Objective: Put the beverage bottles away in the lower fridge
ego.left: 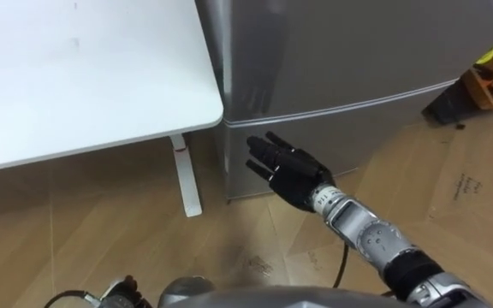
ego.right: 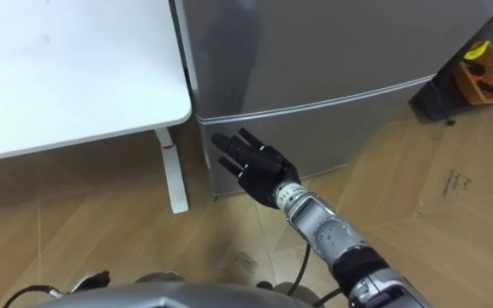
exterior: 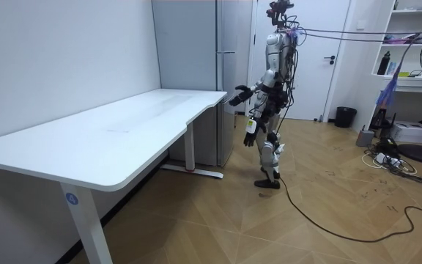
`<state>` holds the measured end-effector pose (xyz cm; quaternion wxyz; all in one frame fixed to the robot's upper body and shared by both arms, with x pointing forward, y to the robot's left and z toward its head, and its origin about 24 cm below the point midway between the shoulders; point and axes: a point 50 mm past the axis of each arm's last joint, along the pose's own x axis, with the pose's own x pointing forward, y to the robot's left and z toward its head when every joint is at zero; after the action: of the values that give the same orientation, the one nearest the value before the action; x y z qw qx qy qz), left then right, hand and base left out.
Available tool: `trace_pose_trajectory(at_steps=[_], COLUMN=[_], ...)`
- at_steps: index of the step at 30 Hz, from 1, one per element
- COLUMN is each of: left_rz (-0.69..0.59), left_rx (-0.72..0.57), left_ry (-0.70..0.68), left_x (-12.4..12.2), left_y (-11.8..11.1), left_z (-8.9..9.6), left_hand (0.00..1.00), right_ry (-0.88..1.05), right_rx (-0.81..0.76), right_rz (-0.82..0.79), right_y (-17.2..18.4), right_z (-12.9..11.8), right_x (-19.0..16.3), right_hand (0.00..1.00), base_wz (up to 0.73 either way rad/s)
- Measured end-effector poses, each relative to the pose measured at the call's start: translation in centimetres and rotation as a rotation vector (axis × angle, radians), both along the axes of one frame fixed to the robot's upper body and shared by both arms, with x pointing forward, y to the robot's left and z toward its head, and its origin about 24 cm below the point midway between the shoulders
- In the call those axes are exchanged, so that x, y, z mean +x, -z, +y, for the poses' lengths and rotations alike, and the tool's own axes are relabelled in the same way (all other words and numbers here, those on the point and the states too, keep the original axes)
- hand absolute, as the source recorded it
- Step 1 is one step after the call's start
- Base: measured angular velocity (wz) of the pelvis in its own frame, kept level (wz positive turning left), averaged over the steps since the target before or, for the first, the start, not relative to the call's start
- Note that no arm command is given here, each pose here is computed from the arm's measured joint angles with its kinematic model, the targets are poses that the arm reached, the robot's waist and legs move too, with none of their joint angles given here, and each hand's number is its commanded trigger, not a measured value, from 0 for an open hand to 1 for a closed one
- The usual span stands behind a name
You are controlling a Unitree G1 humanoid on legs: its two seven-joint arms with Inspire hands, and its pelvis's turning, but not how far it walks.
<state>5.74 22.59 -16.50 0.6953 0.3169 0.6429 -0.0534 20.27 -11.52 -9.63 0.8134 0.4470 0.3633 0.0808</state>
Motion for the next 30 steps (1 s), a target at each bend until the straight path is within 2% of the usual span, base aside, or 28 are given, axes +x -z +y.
trace_pose_trajectory(at_steps=[5,11,19,24,30], left_rz=[-0.021,-0.031,0.012,0.002,-0.004], left_rx=[0.006,0.01,0.006,0.015,0.027], left_ry=[-0.017,-0.073,-0.178,-0.203,-0.199], left_x=[0.2,-0.5,-3.0,-3.5,-4.0], left_y=[-0.1,-0.1,0.1,0.0,-0.2], left_z=[0.2,0.8,1.6,2.4,3.1], left_hand=[0.0,0.0,0.0,0.0,0.0], right_ry=[-0.014,0.023,0.02,-0.037,-0.165], right_rx=[-0.099,-0.173,-0.395,-0.532,-0.683], right_rz=[0.049,0.204,0.483,0.588,0.58], right_y=[1.4,4.0,6.7,6.9,6.8], right_z=[-1.5,-4.1,-9.6,-12.0,-12.8], right_x=[-1.3,-4.6,-11.7,-14.9,-14.6], right_hand=[0.0,0.0,0.0,0.0,0.0], base_wz=[0.0,0.06,0.16,0.35,0.32])
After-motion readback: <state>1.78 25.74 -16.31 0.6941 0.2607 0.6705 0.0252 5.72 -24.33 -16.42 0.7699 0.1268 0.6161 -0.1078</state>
